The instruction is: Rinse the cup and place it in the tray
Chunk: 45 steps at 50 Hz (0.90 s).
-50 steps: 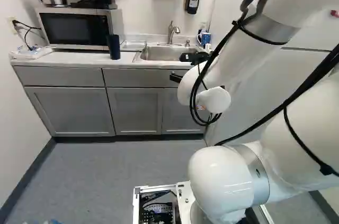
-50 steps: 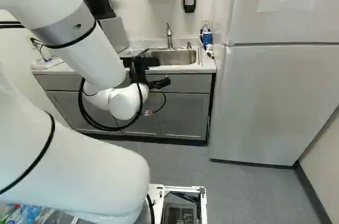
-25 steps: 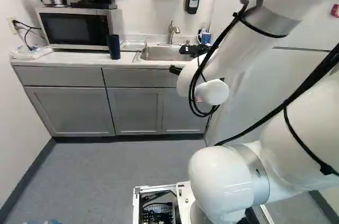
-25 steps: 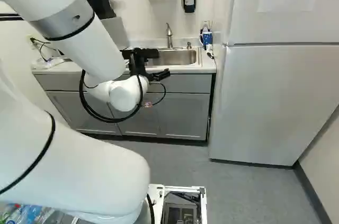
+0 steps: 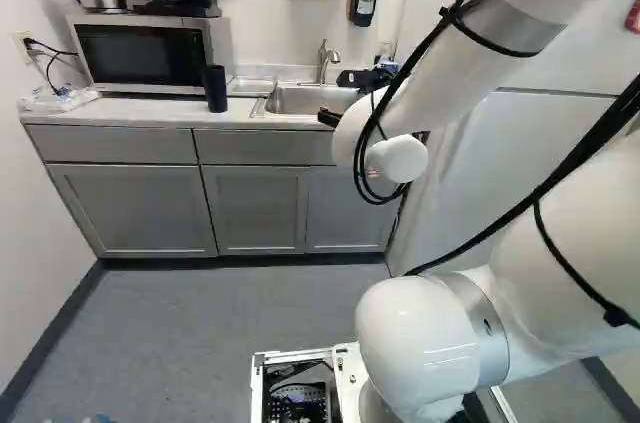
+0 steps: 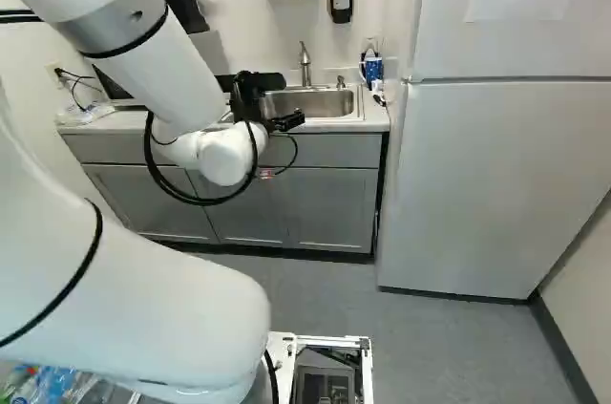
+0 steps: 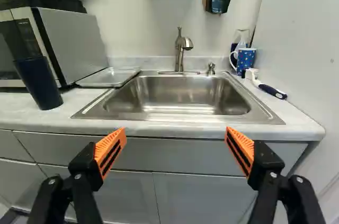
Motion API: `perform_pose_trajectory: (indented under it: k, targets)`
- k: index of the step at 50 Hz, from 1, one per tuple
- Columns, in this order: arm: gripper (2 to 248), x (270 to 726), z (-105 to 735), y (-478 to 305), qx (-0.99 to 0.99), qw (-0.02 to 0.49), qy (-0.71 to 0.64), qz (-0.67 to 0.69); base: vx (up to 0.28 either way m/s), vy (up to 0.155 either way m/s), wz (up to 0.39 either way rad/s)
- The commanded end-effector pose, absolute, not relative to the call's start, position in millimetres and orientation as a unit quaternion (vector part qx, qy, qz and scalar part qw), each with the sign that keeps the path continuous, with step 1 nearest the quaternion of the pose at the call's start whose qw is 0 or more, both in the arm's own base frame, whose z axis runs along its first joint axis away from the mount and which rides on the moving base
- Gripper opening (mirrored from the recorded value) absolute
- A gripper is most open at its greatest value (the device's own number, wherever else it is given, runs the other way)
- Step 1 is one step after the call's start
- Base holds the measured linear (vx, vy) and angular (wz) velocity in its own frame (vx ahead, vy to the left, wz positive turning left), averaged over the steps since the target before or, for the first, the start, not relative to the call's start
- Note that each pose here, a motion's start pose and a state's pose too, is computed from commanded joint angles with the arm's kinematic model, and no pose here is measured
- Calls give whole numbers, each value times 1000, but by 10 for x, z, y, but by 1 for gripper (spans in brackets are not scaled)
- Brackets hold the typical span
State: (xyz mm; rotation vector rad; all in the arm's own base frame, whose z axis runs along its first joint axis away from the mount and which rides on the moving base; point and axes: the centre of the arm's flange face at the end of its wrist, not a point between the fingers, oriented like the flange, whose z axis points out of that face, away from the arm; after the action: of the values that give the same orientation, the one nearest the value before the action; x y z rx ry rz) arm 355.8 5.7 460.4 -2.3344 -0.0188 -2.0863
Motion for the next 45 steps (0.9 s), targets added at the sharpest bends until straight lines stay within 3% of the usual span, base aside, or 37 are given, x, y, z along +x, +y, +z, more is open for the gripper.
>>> perform_pose_trajectory:
  k: [45]
  targets:
    - [247,3836,5079,144,-711,13,-13,-703,0,0,0]
